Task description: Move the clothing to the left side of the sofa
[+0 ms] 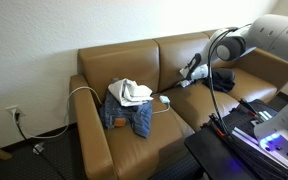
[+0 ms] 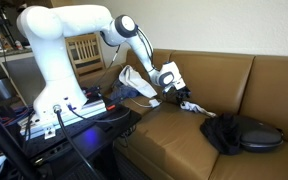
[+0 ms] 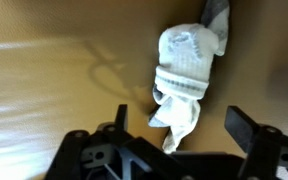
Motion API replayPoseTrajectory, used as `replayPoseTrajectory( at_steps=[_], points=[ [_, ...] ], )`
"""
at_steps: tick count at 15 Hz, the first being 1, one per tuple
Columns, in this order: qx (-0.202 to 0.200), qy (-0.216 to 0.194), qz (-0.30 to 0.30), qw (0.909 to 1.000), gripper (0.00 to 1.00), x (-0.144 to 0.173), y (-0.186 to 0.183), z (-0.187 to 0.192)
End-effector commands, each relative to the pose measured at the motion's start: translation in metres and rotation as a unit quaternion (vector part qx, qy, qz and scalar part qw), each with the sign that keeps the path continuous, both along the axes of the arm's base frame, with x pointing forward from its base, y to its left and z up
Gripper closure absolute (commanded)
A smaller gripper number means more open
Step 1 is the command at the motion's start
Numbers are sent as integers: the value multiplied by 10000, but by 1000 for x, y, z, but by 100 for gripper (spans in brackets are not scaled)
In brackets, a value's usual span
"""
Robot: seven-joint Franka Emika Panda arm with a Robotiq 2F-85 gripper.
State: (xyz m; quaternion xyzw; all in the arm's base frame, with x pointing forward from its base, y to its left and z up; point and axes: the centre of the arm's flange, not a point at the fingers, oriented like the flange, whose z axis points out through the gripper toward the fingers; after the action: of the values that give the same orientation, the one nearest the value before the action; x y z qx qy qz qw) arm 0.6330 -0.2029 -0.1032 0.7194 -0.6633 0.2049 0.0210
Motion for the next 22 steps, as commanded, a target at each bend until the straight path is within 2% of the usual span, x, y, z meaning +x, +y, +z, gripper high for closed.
replayPoseTrajectory(
  at_steps=[1, 10, 11, 13, 14, 15, 16, 17, 18, 20, 22],
  points=[
    [-27, -4, 24, 10000, 32, 11, 7, -28],
    [-50, -24, 227, 9997, 95, 25, 32, -34],
    [-56, -13, 231, 9997, 100, 25, 32, -34],
    [-41, 65, 180, 9998, 100, 26, 32, -33],
    [106, 381, 130, 9991, 73, 23, 32, -26],
    [51, 108, 218, 9997, 74, 7, 35, -3],
    [65, 149, 208, 9997, 96, 7, 35, -4],
    [337, 204, 333, 9987, 65, 4, 31, 4],
    [719, 166, 492, 9961, 57, -1, 26, 14],
    [1167, -30, 682, 9908, 42, -1, 18, 35],
    [1608, -256, 900, 9825, 28, -2, -19, 66]
  ],
)
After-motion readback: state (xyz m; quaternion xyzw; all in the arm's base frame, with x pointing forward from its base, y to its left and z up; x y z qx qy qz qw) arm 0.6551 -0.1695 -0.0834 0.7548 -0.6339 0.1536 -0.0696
